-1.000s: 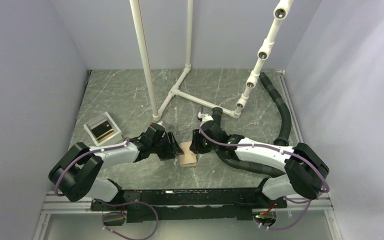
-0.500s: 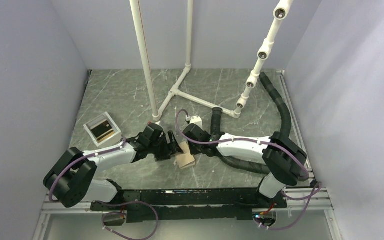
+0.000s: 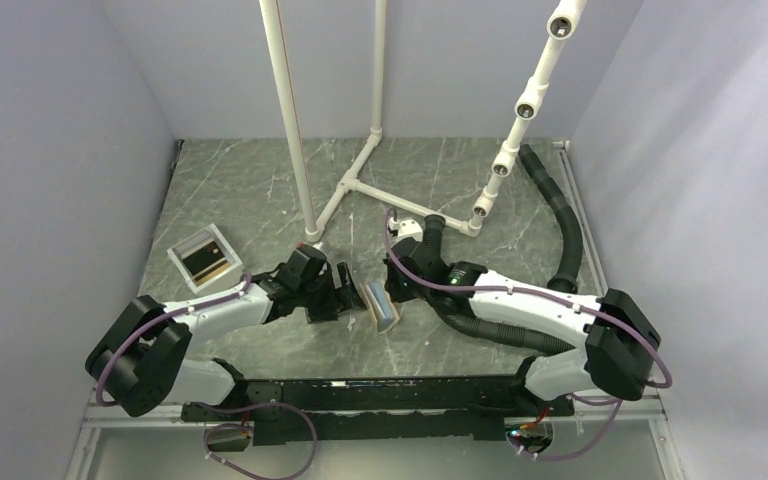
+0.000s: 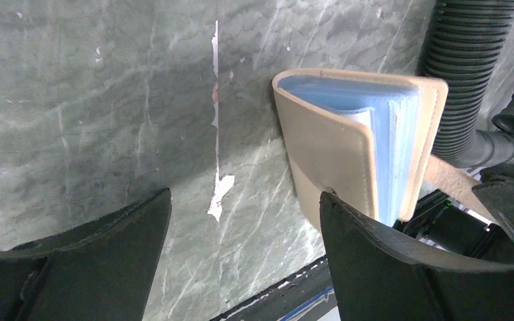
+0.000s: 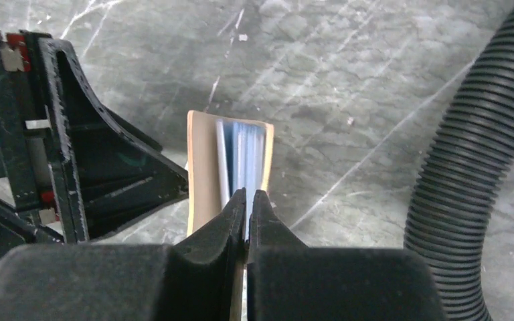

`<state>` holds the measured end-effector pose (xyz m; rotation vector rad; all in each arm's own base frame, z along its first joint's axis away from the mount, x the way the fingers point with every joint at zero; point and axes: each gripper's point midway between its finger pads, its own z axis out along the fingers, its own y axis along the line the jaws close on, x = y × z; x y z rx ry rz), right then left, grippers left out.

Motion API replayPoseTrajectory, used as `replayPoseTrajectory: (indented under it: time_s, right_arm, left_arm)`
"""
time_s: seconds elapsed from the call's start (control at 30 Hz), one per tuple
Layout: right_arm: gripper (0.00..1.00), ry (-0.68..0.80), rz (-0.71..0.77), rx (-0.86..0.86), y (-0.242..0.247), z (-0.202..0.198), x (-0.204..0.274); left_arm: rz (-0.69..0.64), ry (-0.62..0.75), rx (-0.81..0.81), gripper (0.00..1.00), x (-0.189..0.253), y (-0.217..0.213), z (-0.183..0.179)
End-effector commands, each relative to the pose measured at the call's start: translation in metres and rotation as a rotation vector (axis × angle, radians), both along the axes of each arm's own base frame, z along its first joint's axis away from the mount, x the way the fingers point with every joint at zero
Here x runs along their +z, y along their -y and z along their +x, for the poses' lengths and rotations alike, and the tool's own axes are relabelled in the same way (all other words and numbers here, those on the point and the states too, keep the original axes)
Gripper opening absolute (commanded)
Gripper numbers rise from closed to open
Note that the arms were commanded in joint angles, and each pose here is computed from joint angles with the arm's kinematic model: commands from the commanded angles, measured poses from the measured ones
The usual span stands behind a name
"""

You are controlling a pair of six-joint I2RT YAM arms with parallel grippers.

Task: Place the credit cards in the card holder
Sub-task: Open the card holder at the center of the board.

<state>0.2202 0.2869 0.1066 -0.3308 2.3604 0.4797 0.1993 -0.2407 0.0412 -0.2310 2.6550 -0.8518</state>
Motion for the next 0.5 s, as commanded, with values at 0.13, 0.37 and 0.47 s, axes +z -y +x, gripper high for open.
replayPoseTrajectory:
  time_s: [0.13,0.37,0.47]
  right_arm:
    - [0.00,-0.036,0.058,0.050,-0.019,-0.002,-0.004]
    - [0.00,-0.039,0.071,0.032,-0.011,-0.006,-0.005]
    - [0.00,-0.032,0.095,0.034,-0.012,-0.007,0.001]
  left_arm:
    - [-0.084,0.059,-0.034,0.89,0.028,0.013,0.004]
    - [-0.142,0.143,0.014,0.98,0.060,0.004,0.001]
    - [-0.158,0.177,0.014,0.99,0.073,0.005,0.004]
